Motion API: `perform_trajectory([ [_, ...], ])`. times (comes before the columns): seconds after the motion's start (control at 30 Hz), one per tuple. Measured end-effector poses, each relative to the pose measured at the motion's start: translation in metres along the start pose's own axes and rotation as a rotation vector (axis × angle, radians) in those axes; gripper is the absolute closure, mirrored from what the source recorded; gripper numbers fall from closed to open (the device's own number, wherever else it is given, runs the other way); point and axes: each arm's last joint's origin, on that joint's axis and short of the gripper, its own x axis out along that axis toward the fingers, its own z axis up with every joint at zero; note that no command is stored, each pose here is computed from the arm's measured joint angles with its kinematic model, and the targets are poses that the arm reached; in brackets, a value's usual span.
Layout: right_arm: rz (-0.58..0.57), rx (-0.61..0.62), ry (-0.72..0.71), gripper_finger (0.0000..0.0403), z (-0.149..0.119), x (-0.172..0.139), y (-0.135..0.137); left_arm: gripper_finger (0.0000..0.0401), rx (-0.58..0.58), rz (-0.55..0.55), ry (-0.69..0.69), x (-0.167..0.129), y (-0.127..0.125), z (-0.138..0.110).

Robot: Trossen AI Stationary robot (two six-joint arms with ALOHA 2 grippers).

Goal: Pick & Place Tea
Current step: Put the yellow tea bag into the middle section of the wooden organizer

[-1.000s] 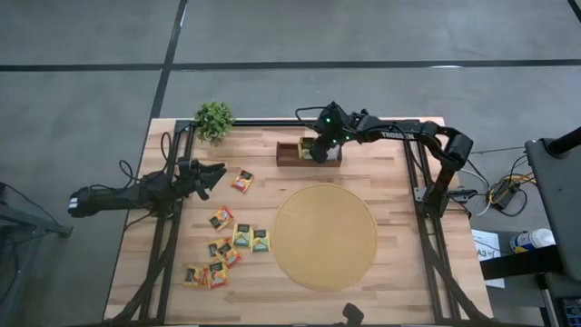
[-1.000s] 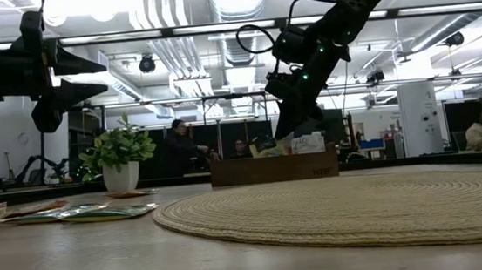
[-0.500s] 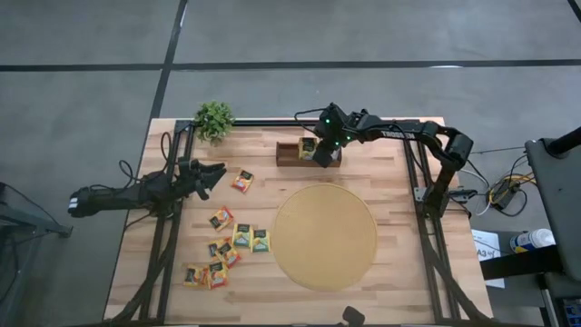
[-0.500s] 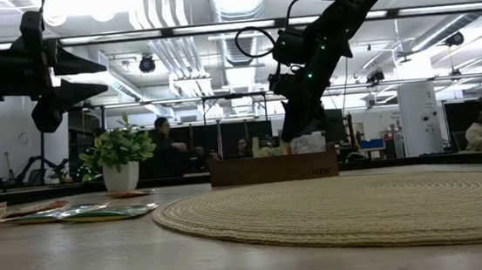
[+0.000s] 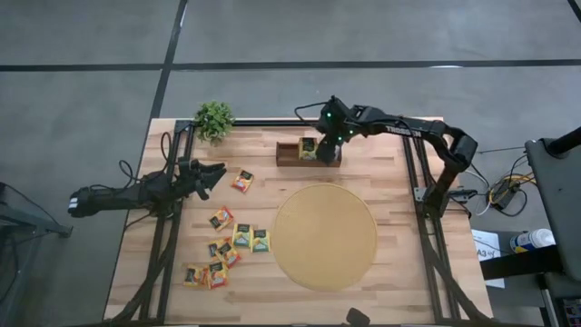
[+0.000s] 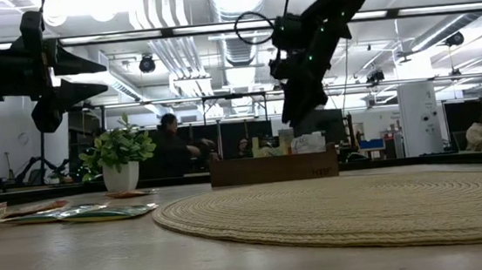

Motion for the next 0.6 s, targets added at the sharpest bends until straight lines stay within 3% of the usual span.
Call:
perform_trajectory([
  [0.3, 0.019, 0.013, -0.174, 0.0181, 0.015, -0.059, 0.014, 0.0227, 0.0, 0.0, 0.0, 0.0, 0.0, 0.0],
  [0.6, 0.065, 0.03, -0.348, 0.0181, -0.004, -0.13, 0.034, 0.0227, 0.0, 0.0, 0.0, 0.0, 0.0, 0.0],
])
